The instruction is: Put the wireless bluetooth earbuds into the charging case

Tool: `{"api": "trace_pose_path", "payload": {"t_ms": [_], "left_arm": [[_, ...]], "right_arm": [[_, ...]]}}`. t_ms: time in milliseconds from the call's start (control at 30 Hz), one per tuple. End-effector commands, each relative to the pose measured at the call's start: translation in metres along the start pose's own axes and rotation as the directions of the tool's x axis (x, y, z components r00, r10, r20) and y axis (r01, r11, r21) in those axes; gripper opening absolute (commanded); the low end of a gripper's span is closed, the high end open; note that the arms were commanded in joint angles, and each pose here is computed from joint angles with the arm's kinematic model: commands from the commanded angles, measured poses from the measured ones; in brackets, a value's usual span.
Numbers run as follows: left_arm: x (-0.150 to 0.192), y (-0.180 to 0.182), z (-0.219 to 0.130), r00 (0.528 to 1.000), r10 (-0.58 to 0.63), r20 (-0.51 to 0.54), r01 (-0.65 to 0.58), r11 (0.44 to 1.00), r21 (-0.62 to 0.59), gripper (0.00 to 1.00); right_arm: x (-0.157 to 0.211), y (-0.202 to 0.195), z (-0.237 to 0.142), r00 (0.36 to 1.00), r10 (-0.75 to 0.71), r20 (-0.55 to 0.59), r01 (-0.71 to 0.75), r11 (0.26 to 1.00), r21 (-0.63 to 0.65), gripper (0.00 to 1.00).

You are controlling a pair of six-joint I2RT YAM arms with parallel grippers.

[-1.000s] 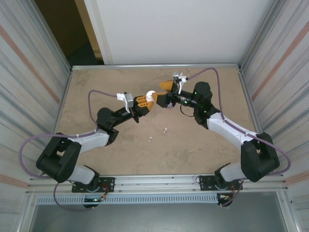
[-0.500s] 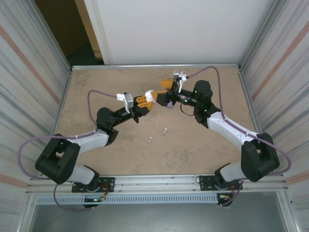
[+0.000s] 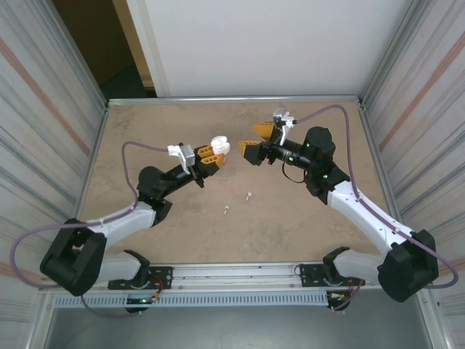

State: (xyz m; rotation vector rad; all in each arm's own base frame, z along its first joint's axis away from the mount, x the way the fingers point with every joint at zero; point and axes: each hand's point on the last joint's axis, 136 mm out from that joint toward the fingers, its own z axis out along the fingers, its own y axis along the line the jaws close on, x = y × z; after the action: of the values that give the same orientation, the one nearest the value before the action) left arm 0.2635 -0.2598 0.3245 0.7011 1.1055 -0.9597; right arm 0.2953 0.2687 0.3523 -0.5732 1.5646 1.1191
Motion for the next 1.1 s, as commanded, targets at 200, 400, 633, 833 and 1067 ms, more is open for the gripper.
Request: {"api": "trace_pose_path", "payload": {"t_ms": [200,400,633,833,1067], "left_arm": [[-0.031,-0.004,-0.032,0.988,0.149,0.025,-0.146,0.983,-0.107,0.00],[-0.042,-0.007,-0.044,0.981,0.188,0.046,-0.179,0.973,-0.148,0.00],[-0.047,-0.012,-0.045,0.979,0.197,0.059,-0.188,0.974,-0.131,0.00],[-0.048,-0.013,-0.043,0.979,0.194,0.062,-0.186,0.976,-0.117,0.00],[-0.047,-0.013,-0.041,0.980,0.190,0.060,-0.182,0.977,-0.111,0.00]], "right_arm": [[0.030,0.002,-0.017,0.993,0.037,-0.116,-0.024,0.993,0.116,0.93],[0.058,0.004,-0.024,0.977,0.041,-0.207,-0.009,0.988,0.153,0.92],[0.092,0.005,-0.027,0.953,0.081,-0.292,-0.031,0.985,0.172,0.92],[0.123,0.008,-0.028,0.910,0.105,-0.401,-0.039,0.985,0.169,0.92],[0.163,0.007,-0.026,0.840,0.164,-0.517,-0.082,0.981,0.178,0.84]]}}
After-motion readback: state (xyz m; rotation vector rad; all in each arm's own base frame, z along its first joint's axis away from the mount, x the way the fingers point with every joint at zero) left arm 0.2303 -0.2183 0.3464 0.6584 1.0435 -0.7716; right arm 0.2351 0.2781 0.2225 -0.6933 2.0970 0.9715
